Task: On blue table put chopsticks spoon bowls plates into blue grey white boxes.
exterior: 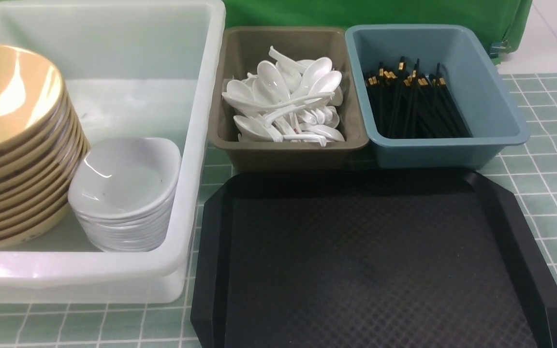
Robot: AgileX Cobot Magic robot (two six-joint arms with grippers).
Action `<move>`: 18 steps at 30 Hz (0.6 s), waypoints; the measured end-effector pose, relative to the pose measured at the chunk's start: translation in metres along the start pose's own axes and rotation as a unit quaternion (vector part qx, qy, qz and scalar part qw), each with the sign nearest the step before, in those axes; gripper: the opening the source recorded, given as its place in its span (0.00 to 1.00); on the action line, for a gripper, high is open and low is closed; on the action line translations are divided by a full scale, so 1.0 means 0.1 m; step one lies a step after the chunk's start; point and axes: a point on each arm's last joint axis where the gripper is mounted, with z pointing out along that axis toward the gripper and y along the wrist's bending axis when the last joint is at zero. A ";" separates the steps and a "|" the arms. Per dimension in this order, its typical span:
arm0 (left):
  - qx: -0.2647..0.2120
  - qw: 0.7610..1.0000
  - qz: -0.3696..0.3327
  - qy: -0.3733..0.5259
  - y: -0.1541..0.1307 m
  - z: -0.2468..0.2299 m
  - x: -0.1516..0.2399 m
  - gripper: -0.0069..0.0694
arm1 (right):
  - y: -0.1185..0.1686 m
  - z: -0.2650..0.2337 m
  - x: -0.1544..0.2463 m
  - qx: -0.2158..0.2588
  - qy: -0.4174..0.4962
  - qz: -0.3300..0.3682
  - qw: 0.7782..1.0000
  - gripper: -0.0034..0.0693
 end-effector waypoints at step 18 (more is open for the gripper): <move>0.001 1.000 -0.002 -0.001 0.00 0.00 0.00 0.10 | -0.04 -0.01 0.31 0.038 0.120 0.036 0.991 0.10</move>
